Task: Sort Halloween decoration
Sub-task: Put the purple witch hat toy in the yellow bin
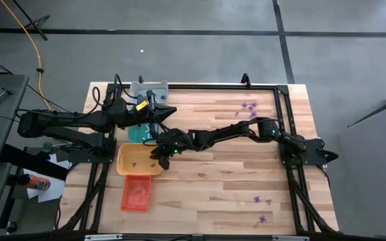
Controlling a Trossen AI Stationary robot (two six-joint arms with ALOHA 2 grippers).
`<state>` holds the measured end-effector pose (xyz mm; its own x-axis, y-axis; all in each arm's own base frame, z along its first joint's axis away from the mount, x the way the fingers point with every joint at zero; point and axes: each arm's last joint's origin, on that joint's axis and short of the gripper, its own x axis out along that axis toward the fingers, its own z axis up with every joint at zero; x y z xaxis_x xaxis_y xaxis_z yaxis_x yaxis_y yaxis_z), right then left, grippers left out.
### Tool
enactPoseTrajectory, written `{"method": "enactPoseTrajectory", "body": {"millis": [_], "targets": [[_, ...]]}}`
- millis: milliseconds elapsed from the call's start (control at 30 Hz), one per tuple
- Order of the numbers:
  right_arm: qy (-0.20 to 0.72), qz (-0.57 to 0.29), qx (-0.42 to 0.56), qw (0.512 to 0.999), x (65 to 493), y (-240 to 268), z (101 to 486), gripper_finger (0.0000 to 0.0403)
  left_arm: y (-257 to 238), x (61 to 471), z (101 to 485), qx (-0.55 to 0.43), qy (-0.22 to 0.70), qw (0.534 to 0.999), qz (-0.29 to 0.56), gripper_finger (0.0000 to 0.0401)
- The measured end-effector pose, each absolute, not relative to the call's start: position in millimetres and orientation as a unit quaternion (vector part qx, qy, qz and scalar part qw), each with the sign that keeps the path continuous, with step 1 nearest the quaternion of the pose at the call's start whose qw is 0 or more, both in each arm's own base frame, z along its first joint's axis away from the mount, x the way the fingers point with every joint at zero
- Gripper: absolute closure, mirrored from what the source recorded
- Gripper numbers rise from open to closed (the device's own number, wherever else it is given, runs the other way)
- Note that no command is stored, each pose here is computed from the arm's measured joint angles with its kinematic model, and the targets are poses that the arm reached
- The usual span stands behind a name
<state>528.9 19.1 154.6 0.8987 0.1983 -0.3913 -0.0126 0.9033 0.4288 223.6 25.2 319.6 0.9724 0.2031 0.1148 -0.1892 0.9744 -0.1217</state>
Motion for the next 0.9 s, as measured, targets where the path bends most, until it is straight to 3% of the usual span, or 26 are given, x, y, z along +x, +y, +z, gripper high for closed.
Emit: {"method": "enactPoseTrajectory", "body": {"millis": [133,267,567,700,900], "targets": [[0.215,0.054,0.213,0.952,526.9,15.4,164.9,0.0231,24.6,223.6,319.9,-0.055,-0.064,0.993,0.088,0.0401],[0.226,0.080,0.197,0.951,518.3,7.1,190.7,0.0208,24.5,222.9,321.2,-0.056,-0.069,0.992,0.088,0.0401],[0.432,0.111,0.037,0.894,441.4,-13.2,233.6,0.0226,27.4,220.8,327.9,-0.020,-0.099,0.990,0.102,0.0401],[0.476,0.100,0.054,0.872,383.8,-17.8,218.0,0.0247,31.9,220.4,327.2,-0.025,-0.098,0.988,0.113,0.0401],[0.466,0.036,0.160,0.869,289.5,-15.4,197.4,0.0264,38.7,223.4,319.1,-0.036,-0.067,0.989,0.127,0.0401]]}}
